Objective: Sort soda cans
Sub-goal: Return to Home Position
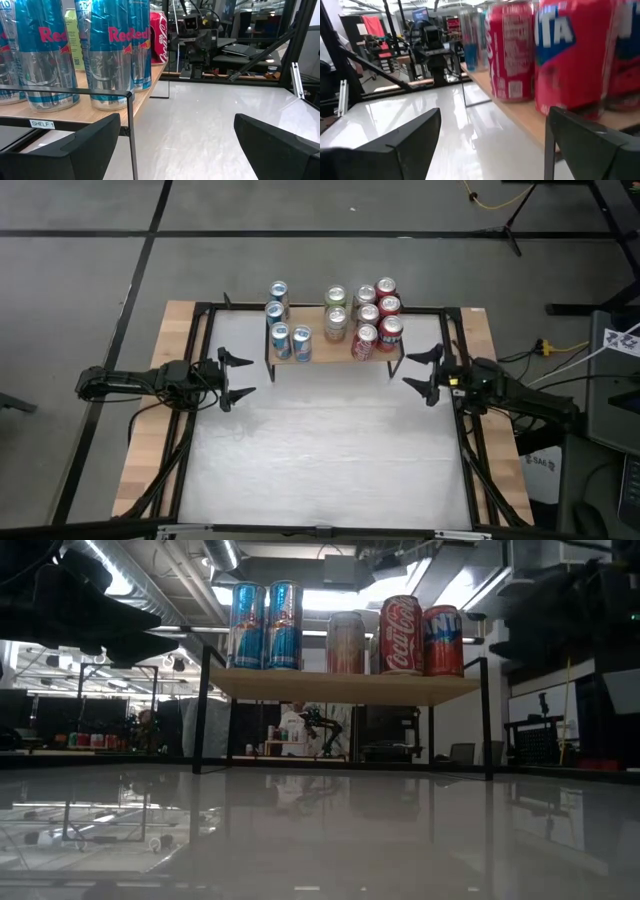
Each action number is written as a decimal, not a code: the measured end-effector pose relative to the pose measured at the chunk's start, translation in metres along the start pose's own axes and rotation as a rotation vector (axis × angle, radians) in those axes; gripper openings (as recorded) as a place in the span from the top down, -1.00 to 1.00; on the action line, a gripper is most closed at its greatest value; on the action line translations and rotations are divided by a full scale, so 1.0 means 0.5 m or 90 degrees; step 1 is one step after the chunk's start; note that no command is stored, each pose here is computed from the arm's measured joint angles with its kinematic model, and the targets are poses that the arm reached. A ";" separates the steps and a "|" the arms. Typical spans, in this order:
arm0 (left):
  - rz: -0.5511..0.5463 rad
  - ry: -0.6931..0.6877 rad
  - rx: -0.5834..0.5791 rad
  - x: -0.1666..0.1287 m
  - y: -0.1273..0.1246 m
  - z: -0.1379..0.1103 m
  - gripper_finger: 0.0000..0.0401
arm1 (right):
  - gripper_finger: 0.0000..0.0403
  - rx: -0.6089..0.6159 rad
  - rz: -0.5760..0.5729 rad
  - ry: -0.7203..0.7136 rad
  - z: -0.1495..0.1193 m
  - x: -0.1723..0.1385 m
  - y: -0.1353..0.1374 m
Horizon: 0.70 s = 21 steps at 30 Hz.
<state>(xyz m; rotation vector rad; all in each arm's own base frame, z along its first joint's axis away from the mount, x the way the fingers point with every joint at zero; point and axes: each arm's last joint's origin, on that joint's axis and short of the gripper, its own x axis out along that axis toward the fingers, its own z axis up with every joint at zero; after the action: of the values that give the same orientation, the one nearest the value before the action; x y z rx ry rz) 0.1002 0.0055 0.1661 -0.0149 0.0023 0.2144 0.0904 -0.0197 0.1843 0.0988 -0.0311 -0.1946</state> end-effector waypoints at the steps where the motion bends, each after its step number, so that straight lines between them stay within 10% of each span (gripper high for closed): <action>1: 0.000 0.000 0.000 0.000 0.000 0.000 -0.93 | -0.78 0.002 -0.001 0.004 -0.006 0.001 -0.001; 21: 0.000 0.000 0.000 0.000 0.000 0.000 -0.93 | -0.78 0.012 0.043 0.016 -0.026 0.006 0.001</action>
<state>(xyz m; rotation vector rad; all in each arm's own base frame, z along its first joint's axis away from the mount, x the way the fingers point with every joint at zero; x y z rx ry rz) 0.1002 0.0055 0.1660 -0.0153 0.0027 0.2137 0.0940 -0.0184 0.1715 0.1187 -0.0118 -0.1251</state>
